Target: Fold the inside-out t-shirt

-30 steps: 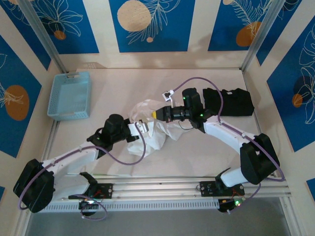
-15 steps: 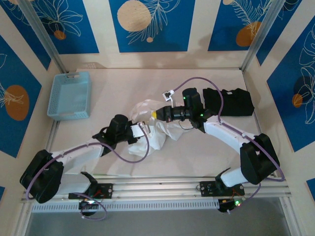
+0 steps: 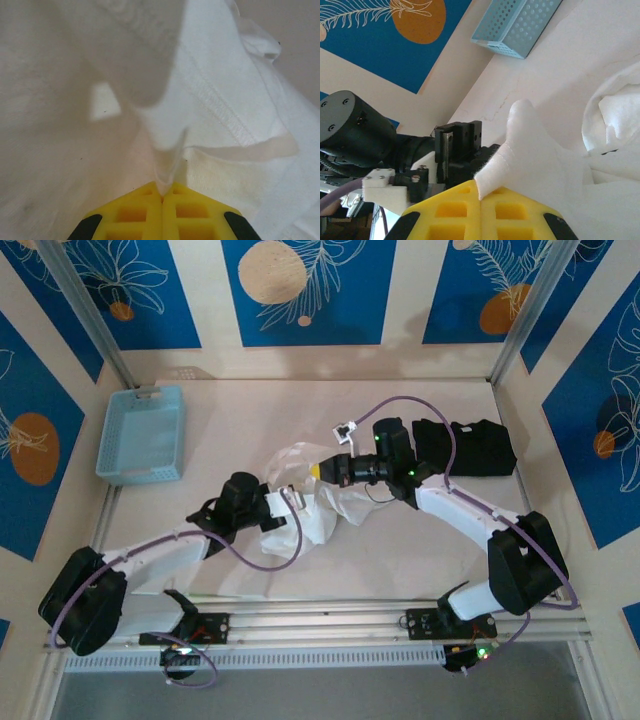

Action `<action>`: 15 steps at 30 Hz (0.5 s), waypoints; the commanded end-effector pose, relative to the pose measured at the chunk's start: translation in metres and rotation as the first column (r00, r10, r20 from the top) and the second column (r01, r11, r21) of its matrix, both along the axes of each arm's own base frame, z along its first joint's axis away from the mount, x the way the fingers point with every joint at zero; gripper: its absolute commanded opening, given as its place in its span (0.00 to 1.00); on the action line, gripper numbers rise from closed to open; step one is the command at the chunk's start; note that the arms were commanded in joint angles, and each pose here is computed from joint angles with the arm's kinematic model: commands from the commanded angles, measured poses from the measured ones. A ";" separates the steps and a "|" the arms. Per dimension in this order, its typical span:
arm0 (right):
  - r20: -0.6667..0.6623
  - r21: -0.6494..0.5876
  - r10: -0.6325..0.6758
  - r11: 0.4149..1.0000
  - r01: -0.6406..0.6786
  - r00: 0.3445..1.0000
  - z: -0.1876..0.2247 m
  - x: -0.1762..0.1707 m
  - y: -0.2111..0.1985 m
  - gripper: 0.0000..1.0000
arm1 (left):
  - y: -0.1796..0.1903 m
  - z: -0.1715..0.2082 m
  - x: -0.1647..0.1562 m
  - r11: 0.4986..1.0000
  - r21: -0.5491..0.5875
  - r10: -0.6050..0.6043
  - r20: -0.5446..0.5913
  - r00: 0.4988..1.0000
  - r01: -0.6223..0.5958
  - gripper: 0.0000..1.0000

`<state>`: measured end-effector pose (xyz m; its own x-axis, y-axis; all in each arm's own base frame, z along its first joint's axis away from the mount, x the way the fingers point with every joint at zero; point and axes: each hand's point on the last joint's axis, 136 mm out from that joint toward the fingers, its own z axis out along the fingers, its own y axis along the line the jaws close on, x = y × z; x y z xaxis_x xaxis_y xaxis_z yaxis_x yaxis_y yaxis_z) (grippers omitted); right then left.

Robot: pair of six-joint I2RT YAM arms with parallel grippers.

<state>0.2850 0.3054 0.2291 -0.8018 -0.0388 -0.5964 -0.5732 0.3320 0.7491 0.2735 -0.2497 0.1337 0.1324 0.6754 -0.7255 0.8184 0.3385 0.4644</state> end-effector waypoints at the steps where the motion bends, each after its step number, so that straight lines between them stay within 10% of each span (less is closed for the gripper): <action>1: 0.005 0.004 0.008 1.000 -0.008 1.000 0.004 -0.003 -0.005 0.00 | -0.004 0.013 -0.006 0.998 -0.060 -0.012 0.008 1.000 0.013 0.00; 15: 0.035 -0.114 -0.076 0.990 0.080 0.996 0.002 0.014 -0.033 0.00 | 0.004 0.028 -0.025 0.989 -0.145 -0.015 0.000 1.000 0.015 0.00</action>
